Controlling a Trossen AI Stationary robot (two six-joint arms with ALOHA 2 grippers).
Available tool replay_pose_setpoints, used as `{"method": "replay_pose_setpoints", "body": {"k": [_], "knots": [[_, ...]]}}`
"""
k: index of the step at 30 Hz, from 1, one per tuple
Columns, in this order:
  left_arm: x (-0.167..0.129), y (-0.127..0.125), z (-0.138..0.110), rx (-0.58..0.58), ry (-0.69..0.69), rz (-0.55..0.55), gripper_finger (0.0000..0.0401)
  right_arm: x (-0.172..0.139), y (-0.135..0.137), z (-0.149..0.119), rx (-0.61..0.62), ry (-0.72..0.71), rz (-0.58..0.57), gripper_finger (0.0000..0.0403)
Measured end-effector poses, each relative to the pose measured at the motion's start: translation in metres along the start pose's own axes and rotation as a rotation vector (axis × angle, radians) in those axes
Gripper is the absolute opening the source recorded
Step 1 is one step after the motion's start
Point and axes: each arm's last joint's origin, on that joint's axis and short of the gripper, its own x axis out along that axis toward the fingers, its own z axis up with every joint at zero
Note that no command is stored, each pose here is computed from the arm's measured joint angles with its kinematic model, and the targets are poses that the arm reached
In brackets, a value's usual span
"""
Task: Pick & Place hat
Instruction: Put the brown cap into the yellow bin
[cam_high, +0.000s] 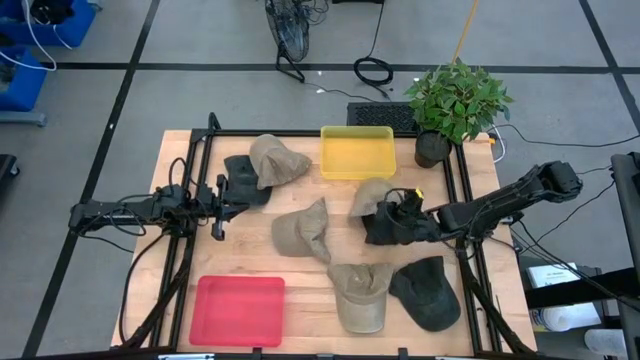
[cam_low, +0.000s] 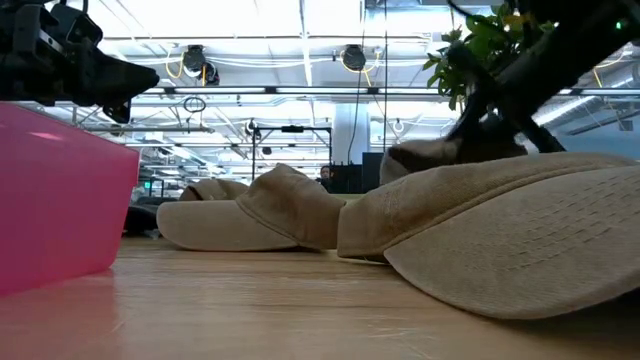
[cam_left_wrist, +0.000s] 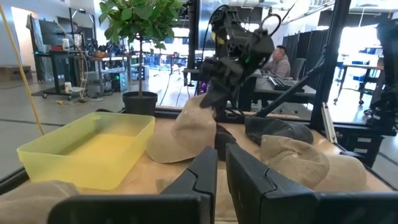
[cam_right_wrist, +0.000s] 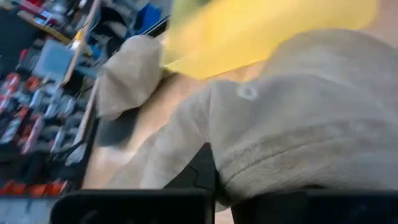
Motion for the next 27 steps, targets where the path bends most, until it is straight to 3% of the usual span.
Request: {"method": "replay_pose_setpoints", "body": {"k": [10,15,27], "knots": [[0.000,0.000,0.000,0.000,0.005,0.000,0.0037,-0.033,0.053,0.054,-0.181,-0.053,0.183,0.0003],[0.000,0.000,0.000,-0.001,0.005,0.001,0.0037,-0.034,0.083,0.084,-0.268,-0.007,0.232,0.0002],[0.000,0.001,-0.001,-0.001,0.004,0.034,0.0037,0.006,0.140,0.136,-0.497,0.231,0.128,0.0001]]}}
